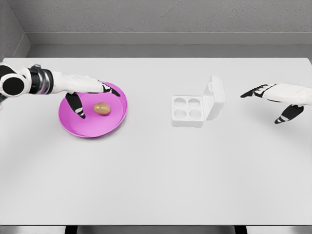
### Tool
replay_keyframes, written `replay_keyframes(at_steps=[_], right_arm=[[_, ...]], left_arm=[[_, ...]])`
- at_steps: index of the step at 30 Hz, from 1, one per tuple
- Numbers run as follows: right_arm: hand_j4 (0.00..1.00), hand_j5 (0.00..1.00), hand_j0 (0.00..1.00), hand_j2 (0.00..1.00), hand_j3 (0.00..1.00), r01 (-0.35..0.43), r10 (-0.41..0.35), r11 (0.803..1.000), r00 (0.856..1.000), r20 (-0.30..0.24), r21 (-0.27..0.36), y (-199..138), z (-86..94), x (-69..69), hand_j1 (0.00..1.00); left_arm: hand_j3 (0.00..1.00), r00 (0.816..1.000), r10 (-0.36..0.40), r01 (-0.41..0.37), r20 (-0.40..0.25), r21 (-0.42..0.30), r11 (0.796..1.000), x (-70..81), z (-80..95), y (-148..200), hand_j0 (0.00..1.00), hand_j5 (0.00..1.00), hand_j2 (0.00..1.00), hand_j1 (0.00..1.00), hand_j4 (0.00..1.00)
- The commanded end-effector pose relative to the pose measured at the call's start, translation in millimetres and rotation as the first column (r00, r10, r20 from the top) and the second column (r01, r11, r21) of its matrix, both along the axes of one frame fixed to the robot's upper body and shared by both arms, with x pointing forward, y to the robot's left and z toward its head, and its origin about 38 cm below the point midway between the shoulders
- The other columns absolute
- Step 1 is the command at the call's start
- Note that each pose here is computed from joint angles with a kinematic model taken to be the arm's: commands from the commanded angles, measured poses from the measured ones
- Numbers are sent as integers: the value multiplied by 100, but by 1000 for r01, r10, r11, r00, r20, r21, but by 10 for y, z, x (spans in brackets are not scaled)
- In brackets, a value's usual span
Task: Pack egg into the box and close the box lid
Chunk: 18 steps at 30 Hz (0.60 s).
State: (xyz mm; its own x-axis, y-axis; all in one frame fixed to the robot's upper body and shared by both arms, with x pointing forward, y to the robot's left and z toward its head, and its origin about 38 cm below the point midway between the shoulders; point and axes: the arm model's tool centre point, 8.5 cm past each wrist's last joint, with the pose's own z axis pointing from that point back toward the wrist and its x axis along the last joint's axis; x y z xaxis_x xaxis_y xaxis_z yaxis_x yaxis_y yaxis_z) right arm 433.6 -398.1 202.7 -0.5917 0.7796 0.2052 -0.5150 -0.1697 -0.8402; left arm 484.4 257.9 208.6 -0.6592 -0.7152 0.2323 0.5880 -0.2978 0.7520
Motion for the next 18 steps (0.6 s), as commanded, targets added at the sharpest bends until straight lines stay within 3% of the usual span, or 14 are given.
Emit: replay_keyframes(at_steps=[1, 11, 18], right_arm=[[100, 100, 100, 100, 100, 5, -5, 1000, 1000, -2, 8, -2, -3, 4, 100], [100, 100, 100, 100, 100, -13, 13, 1000, 1000, -18, -3, 49, -56, -7, 100], [100, 100, 100, 100, 100, -22, 22, 1000, 999, -24, 4, 99, -93, -2, 100]], left_arm=[[100, 1000, 12, -12, -8, -8, 1000, 57, -37, -36, 100, 100, 100, 100, 100], [100, 1000, 4, -4, -8, -13, 1000, 44, -32, -69, 100, 100, 100, 100, 100], [100, 999, 22, -22, -30, -13, 1000, 22, -147, -19, 100, 100, 100, 100, 100]])
